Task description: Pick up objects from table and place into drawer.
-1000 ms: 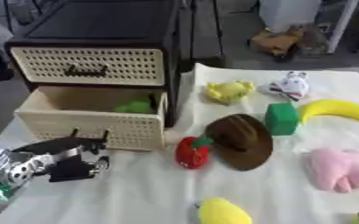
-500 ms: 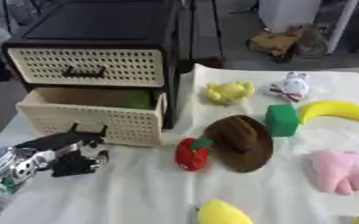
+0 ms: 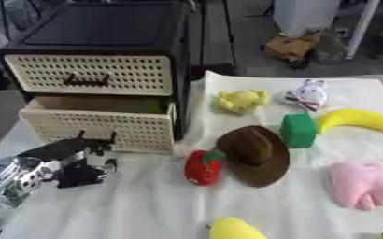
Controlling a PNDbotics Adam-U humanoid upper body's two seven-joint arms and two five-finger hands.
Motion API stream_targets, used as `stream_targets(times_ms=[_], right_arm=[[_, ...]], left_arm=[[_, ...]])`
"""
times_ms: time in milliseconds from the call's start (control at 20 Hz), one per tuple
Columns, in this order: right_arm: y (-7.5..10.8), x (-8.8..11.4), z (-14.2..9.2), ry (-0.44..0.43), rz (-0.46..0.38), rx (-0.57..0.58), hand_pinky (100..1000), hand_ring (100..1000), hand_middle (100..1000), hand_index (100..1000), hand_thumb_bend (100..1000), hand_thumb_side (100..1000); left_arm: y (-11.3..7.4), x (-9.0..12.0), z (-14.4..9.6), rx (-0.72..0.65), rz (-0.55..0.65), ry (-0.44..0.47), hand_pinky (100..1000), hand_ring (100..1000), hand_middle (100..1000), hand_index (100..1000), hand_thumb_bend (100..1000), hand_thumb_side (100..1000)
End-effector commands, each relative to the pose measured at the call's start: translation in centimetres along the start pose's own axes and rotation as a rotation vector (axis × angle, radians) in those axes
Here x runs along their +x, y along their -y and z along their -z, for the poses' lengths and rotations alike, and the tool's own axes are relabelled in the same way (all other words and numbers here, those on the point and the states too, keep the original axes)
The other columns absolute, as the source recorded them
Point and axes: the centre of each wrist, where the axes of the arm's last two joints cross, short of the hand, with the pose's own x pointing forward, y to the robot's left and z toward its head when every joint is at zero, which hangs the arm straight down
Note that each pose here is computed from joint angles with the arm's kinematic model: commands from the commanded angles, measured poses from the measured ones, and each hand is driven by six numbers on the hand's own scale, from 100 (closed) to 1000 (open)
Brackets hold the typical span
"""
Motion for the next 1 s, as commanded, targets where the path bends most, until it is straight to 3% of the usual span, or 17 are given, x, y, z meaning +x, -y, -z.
stream_targets(times_ms=[50,1000], right_arm=[[0.6,0.8,0.5,0.036,-0.002,-0.013,347,563,501,707,117,855],[0.5,0.9,0.5,0.033,0.007,-0.013,346,562,499,707,117,857]], left_arm=[[-1.7,-0.6,0.0,0.076,0.013,-0.013,450,665,874,1000,100,1000],[-2.9,-1.3,2.2,0.170,-0.013,-0.018,450,671,896,1000,100,1000]])
